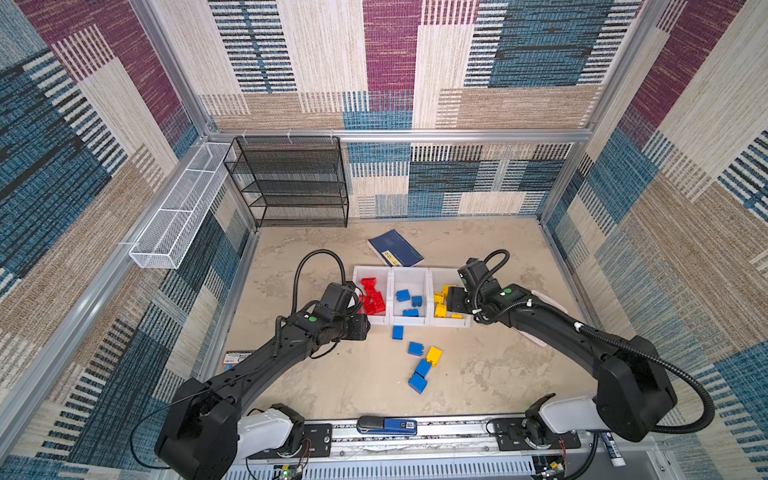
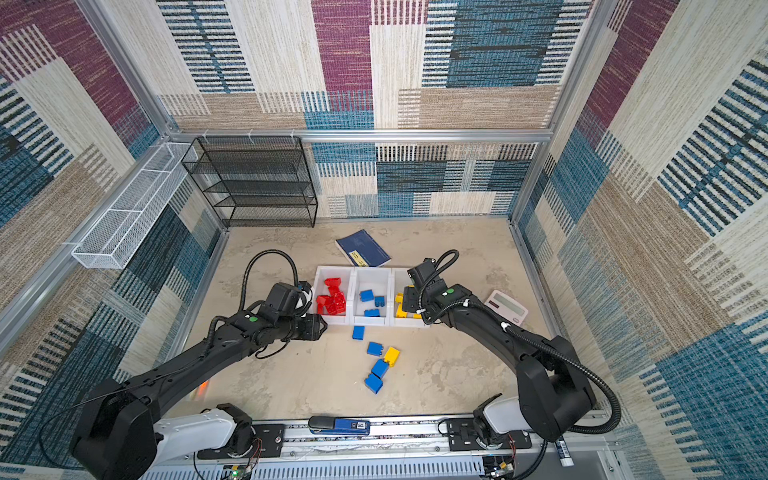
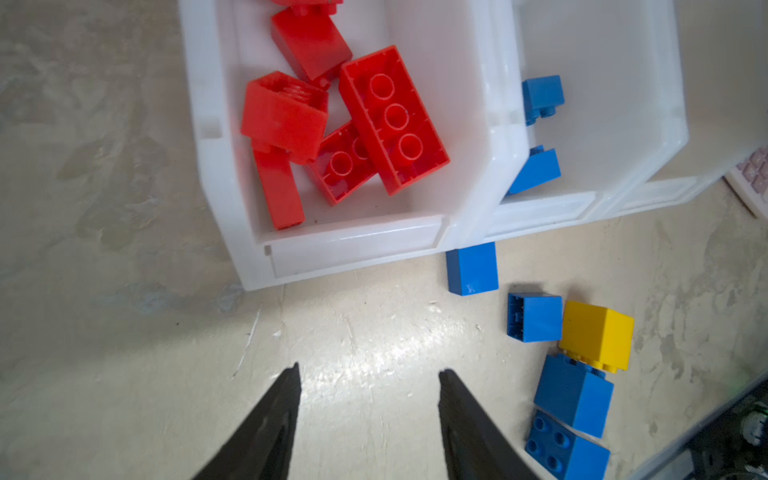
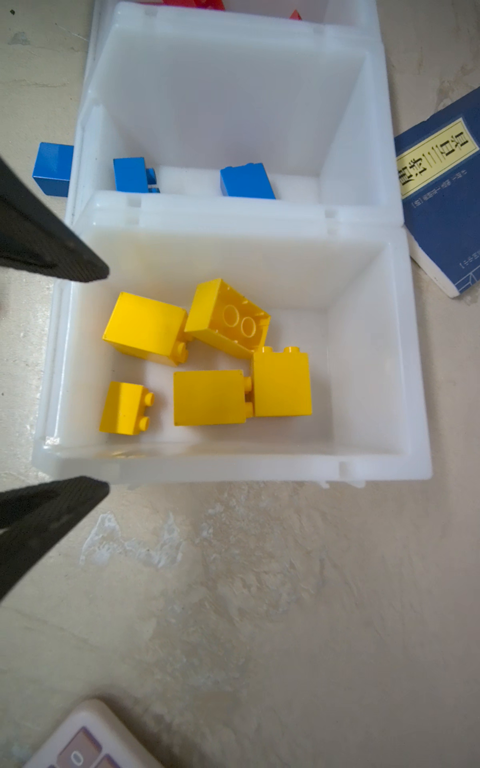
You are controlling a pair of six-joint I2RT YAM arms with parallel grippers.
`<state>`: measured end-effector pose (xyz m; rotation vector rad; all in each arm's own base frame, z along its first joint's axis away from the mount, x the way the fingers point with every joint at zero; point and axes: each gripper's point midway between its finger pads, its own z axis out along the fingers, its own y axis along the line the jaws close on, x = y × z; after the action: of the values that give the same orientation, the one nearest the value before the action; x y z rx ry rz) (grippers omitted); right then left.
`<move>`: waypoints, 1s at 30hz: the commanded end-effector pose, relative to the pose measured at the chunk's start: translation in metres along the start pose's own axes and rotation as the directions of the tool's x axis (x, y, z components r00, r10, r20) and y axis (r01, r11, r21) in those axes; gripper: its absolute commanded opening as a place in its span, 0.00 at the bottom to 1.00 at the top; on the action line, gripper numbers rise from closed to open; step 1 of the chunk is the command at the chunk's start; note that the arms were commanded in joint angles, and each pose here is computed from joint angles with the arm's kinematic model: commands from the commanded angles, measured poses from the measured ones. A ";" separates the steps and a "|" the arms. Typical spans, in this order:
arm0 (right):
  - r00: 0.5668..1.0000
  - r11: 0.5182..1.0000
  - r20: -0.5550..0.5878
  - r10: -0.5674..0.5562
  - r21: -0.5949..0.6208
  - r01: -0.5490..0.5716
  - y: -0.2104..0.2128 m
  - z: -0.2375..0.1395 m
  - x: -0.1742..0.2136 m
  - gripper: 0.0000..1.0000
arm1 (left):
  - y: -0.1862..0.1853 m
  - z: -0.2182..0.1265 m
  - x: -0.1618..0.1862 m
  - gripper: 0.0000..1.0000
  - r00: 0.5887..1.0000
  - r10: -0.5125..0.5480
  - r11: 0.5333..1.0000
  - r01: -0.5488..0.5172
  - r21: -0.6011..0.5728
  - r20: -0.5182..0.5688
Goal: Sort the legos into containers by color
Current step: 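Lower the left gripper onto a blue brick beside the bin front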
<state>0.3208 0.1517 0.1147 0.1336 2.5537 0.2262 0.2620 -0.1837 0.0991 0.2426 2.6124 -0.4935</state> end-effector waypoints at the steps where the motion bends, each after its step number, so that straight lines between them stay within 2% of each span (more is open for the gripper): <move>1: 1.000 1.000 0.013 0.023 -0.015 -0.023 0.002 -0.002 -0.002 0.77 | -0.018 0.007 -0.003 0.57 0.999 0.048 0.999 -0.048 0.001 0.000; 6: 0.999 0.999 0.011 0.031 -0.017 -0.031 0.000 -0.004 0.002 0.77 | -0.043 0.026 0.004 0.57 0.992 0.113 0.993 -0.114 -0.014 -0.050; 11: 0.999 0.999 0.010 0.041 -0.016 -0.041 -0.004 -0.007 0.006 0.77 | -0.052 0.045 0.011 0.57 0.986 0.144 0.987 -0.149 -0.063 -0.080; 22: 0.998 0.998 0.006 0.060 -0.014 -0.060 -0.011 -0.013 0.016 0.77 | -0.064 0.072 0.007 0.60 0.989 0.138 0.979 -0.144 -0.145 -0.047; 30: 0.998 0.997 -0.001 0.070 -0.019 -0.070 -0.014 -0.013 0.023 0.78 | -0.066 0.085 0.011 0.60 0.990 0.125 0.981 -0.132 -0.143 -0.058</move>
<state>0.2932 0.1374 0.1089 0.2019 2.5579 0.2549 0.2639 -0.2739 0.0427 0.4201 2.6622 -0.2604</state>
